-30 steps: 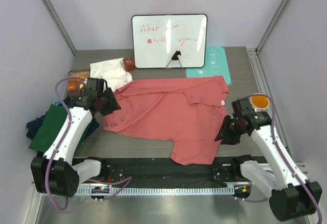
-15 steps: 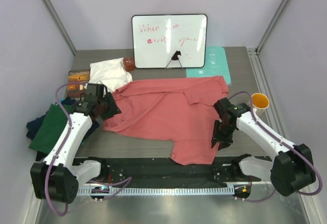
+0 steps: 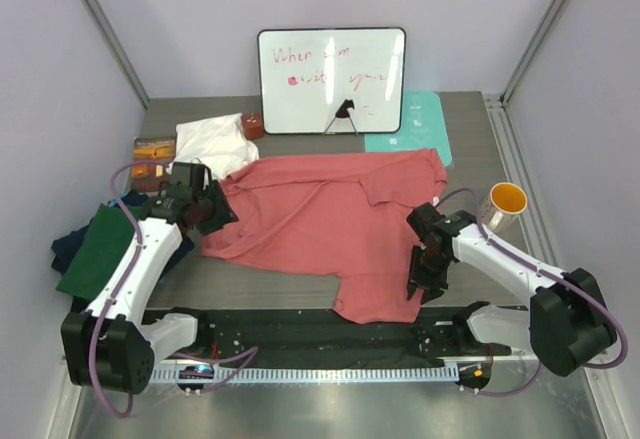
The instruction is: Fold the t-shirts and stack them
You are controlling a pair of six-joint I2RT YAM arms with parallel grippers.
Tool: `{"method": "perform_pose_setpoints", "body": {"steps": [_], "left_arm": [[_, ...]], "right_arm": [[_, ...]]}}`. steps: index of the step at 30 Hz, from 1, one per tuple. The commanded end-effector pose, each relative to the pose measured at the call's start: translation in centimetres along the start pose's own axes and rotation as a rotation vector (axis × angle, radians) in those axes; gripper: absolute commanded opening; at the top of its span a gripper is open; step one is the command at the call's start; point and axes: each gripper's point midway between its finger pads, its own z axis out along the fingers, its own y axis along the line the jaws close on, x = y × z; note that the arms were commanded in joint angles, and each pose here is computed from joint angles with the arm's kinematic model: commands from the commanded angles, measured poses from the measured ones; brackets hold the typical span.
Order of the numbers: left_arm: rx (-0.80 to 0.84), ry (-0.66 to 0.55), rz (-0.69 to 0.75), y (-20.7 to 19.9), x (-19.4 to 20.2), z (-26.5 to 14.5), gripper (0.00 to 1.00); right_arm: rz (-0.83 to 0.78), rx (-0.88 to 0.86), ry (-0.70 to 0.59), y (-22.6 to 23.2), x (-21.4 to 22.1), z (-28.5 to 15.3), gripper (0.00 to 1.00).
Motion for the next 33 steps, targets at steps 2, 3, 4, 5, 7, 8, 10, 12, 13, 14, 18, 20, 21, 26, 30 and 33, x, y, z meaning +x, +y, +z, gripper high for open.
{"method": "perform_pose_setpoints", "body": {"steps": [2,3,4,5,7,8,10,12,13,14,18,20,21,26,30,33], "left_arm": [[0.035,-0.021,-0.014,-1.0,-0.8,0.0,0.45],[0.035,-0.021,-0.014,-1.0,-0.8,-0.1,0.45],[0.033,-0.02,-0.015,-1.1,-0.9,-0.1,0.45],[0.032,-0.024,-0.013,-1.2,-1.1,-0.3,0.45],[0.033,-0.024,-0.01,-1.3,-1.3,-0.4,0.45],[0.032,-0.022,-0.008,-1.4,-1.4,-0.4,0.45],[0.035,-0.024,-0.007,-1.5,-1.6,-0.5,0.45],[0.04,-0.023,-0.008,-1.7,-1.6,-0.5,0.45],[0.044,-0.024,-0.008,-1.8,-1.7,-0.4,0.45],[0.043,-0.017,-0.01,-1.8,-1.7,-0.3,0.45],[0.043,0.009,-0.003,-1.8,-1.3,0.2,0.45],[0.042,0.01,0.001,-1.8,-1.4,0.3,0.45],[0.044,0.013,0.003,-1.9,-1.4,0.3,0.45],[0.067,0.017,0.008,-2.5,-1.6,0.1,0.45],[0.078,0.025,0.018,-2.7,-1.7,0.2,0.45],[0.084,0.032,0.022,-3.0,-1.7,0.2,0.45]], "right_arm": [[0.024,-0.023,0.024,1.1,0.0,1.3,0.4],[0.022,-0.026,0.023,1.3,0.0,1.4,0.4],[0.024,-0.016,0.033,1.2,0.1,1.6,0.4],[0.025,-0.012,0.035,1.2,0.1,1.7,0.4],[0.029,-0.018,0.035,1.2,0.2,1.6,0.4],[0.033,-0.019,0.038,1.1,0.4,1.7,0.4],[0.063,-0.032,0.028,1.2,0.6,1.4,0.4],[0.084,-0.035,0.029,1.0,1.0,1.6,0.4],[0.107,-0.035,0.031,1.0,1.1,1.7,0.4],[0.113,-0.028,0.04,0.8,1.3,1.8,0.41],[0.13,-0.005,0.043,0.4,1.7,1.4,0.44],[0.133,-0.003,0.042,0.3,1.8,1.3,0.48],[0.135,-0.003,0.044,0.3,1.8,1.3,0.49],[0.14,0.032,0.058,0.3,1.7,1.7,0.51],[0.139,0.056,0.06,0.6,1.8,2.3,0.52],[0.14,0.063,0.094,0.6,2.3,3.2,0.52]]}}
